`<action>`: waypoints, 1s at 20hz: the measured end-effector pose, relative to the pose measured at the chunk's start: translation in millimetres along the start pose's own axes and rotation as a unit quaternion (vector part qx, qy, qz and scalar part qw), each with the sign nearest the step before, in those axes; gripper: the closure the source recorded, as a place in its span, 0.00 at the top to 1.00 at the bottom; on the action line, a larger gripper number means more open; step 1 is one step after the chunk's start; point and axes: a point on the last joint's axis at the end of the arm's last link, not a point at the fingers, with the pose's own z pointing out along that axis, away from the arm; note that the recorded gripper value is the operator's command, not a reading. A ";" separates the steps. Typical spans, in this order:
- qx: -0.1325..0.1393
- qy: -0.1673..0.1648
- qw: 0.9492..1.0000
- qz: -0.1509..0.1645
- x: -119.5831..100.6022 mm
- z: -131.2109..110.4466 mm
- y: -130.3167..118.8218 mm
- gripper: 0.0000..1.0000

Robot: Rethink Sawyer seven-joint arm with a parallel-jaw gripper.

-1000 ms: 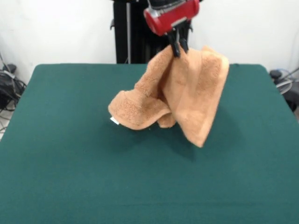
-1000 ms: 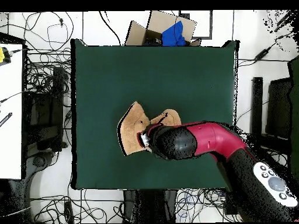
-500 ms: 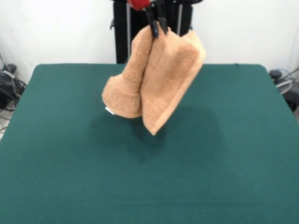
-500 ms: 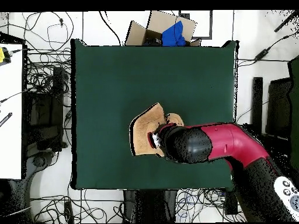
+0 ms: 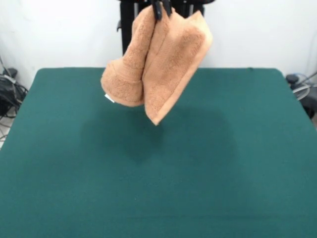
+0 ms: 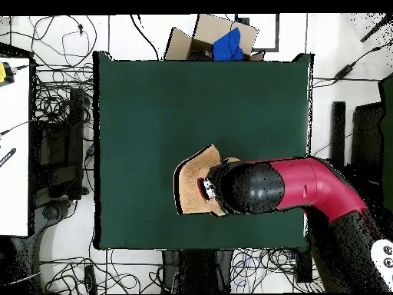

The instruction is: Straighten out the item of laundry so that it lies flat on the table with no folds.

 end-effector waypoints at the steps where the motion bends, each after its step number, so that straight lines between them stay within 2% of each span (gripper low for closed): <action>1: 0.001 0.003 1.000 0.000 -1.1 -3.0 -0.7 0.00; 9: 0.011 0.004 1.000 0.004 -10.4 -21.6 -10.0 0.00; 20: 0.012 0.003 1.000 0.000 -14.2 -21.2 -5.9 0.00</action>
